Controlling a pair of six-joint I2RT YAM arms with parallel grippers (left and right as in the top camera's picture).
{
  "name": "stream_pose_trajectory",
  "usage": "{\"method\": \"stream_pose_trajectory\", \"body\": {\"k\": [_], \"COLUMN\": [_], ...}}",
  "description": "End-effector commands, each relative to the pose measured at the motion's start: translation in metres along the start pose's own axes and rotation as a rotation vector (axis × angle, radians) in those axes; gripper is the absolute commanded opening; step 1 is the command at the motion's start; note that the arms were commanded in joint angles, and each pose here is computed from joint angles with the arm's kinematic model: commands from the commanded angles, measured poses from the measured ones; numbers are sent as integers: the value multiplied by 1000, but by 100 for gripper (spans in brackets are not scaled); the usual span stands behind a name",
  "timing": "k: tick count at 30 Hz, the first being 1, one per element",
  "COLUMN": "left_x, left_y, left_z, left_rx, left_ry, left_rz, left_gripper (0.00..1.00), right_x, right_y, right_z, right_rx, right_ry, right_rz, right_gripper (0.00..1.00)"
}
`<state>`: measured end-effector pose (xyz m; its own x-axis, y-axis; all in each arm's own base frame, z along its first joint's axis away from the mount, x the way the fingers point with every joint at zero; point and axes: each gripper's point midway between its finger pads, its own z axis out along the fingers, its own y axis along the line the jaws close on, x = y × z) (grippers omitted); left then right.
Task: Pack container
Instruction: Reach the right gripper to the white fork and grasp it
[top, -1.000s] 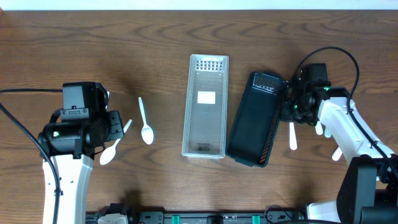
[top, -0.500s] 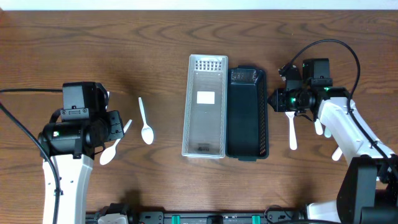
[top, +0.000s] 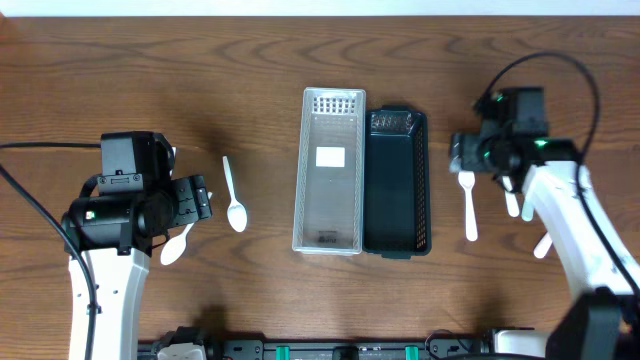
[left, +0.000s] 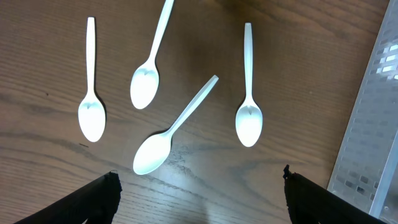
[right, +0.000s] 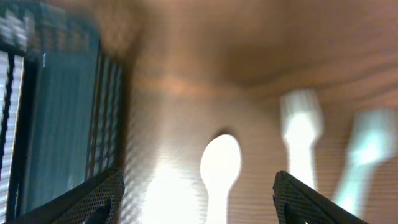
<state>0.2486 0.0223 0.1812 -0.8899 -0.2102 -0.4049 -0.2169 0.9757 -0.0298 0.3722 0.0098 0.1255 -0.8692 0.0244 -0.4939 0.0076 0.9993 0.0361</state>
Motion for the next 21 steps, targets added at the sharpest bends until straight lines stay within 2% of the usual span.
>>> {"method": "stream_pose_trajectory", "body": {"k": [1, 6, 8, 12, 21], "left_x": [-4, -4, -4, -4, -4], "left_y": [0, 0, 0, 0, 0], "left_z": [-3, -3, -3, -3, -3], "left_rx": [0, 1, 0, 0, 0], "left_ry": [-9, -9, -9, -9, -9], "left_rz": [-3, -3, -3, -3, -3], "left_gripper": [87, 88, 88, 88, 88], "right_x": [-35, -27, -22, -12, 13], "right_y": [-37, -70, -83, -100, -98], "right_z": [-39, -27, -17, 7, 61], "right_rx": [161, 204, 218, 230, 184], "right_ry": [-99, -25, 5, 69, 200], "right_rz": [-11, 47, 41, 3, -24], "right_gripper": [77, 95, 98, 99, 99]}}
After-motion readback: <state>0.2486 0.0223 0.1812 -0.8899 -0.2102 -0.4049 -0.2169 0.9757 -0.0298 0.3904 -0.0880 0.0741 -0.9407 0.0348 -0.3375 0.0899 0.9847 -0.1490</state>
